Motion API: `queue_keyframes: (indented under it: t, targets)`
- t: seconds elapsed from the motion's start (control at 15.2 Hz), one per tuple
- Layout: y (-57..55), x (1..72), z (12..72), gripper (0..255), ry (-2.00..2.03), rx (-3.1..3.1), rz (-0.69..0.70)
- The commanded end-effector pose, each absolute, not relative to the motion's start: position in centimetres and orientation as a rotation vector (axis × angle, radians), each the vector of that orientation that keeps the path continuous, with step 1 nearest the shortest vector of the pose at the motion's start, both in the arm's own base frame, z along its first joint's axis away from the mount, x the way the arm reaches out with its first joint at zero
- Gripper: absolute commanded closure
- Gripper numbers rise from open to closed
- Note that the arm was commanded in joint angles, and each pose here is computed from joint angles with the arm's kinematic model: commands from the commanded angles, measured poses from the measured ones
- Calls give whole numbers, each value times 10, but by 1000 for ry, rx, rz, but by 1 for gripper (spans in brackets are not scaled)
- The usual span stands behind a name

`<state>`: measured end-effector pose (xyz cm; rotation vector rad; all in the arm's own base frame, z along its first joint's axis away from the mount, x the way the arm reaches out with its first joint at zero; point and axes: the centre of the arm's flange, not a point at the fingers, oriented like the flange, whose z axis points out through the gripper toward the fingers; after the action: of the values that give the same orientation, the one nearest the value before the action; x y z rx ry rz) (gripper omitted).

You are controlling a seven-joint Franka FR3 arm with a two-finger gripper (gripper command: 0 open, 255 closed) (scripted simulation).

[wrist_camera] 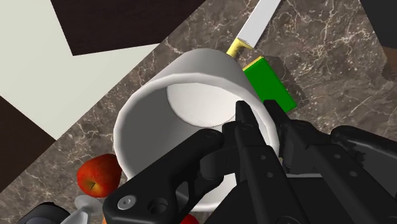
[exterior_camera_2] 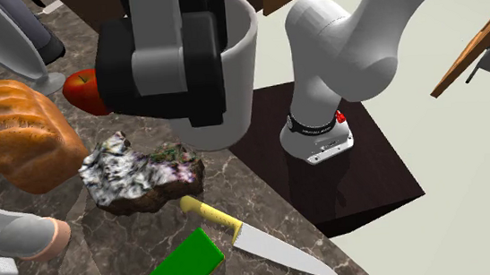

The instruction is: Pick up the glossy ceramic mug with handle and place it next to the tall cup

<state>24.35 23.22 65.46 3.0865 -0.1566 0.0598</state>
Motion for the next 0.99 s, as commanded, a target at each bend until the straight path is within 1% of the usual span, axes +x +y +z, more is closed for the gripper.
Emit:
queue_keyframes:
  t: [0.0,0.07,0.92]
  targets:
    - [231,244,666,255,-157,3086,60]
    - [231,244,667,255,-157,3086,60]
    - [101,355,668,255,-157,3086,60]
